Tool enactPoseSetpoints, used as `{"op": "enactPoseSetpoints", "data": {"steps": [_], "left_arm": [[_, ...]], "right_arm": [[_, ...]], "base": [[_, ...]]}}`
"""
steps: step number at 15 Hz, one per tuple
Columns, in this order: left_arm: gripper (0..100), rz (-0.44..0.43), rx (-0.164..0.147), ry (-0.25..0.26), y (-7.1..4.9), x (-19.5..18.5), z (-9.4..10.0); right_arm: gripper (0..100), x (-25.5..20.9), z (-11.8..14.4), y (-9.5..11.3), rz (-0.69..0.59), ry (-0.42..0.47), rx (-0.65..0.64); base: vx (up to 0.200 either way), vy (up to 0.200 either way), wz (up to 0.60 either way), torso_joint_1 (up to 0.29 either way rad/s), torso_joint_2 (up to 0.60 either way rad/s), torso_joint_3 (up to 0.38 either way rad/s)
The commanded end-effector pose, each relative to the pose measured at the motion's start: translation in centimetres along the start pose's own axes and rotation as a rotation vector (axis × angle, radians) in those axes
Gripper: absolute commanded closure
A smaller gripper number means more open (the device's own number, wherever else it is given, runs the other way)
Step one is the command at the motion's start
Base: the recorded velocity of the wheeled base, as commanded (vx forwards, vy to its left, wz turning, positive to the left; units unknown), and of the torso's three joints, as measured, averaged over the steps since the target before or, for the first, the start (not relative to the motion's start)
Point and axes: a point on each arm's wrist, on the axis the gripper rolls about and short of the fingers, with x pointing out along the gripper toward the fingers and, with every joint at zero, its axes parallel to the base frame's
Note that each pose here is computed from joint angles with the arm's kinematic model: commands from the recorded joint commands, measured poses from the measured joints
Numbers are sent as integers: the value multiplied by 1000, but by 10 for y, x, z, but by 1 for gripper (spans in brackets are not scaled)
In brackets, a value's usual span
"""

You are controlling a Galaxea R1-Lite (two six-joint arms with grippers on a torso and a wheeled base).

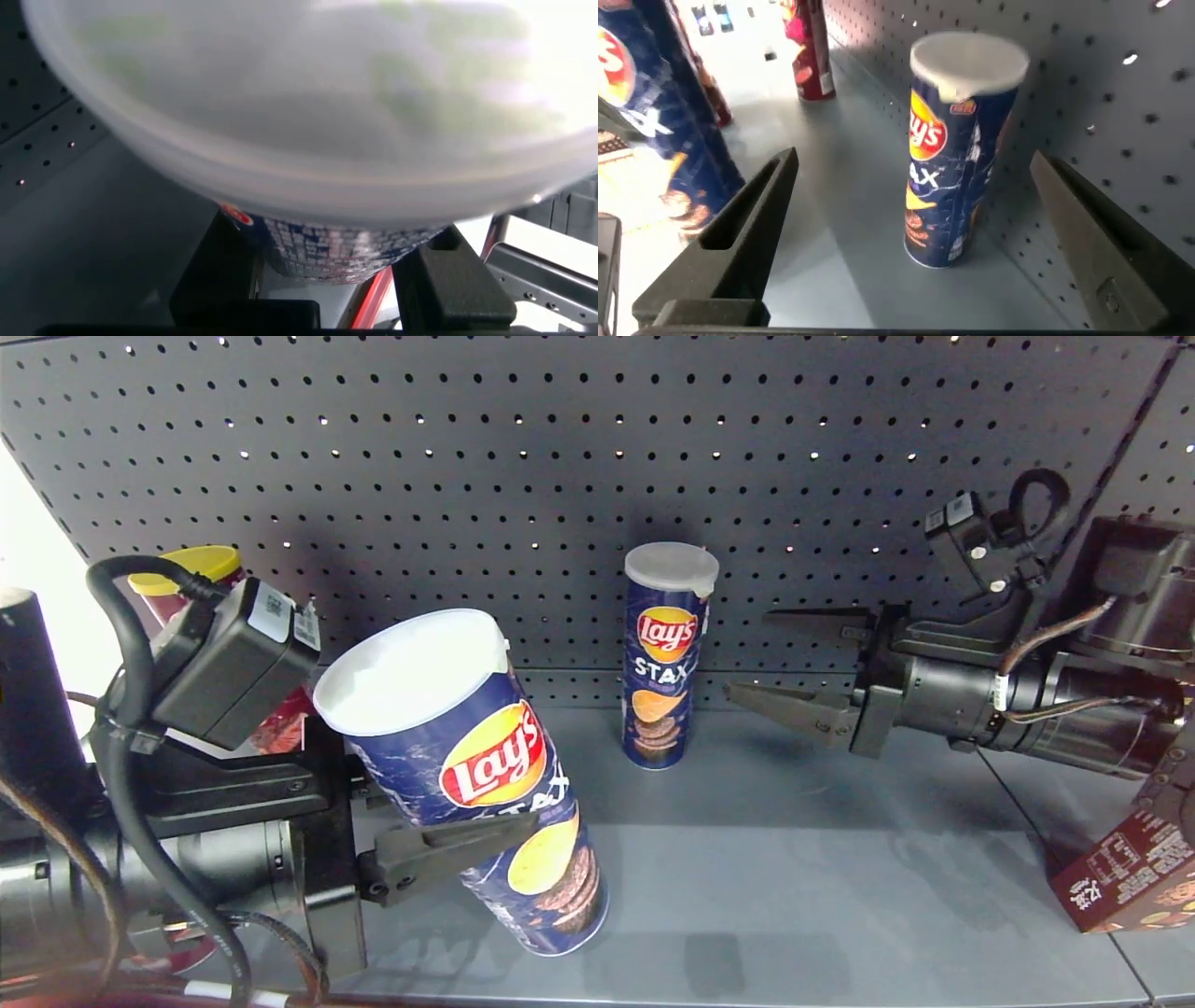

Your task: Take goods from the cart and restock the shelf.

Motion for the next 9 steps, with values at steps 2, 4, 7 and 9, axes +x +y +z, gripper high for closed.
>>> {"op": "enactPoseSetpoints", "data": {"steps": [2,4,7,9], "left_arm": [[100,-1,-2,3,1,3,0],[100,0,1,-2,1,3,2],[100,0,2,-4,1,2,2],[100,0,0,-1,1,2,1]], "right_arm": [[0,15,-10,-7,7,22,8],[0,20,-16,-11,6,36,16],[0,27,-29,-14,9,65,29],[0,31,-37,-16,10,86,32]], "base": [[0,0,0,0,0,0],[0,0,0,0,0,0],[0,0,0,0,0,0],[0,0,0,0,0,0]]}}
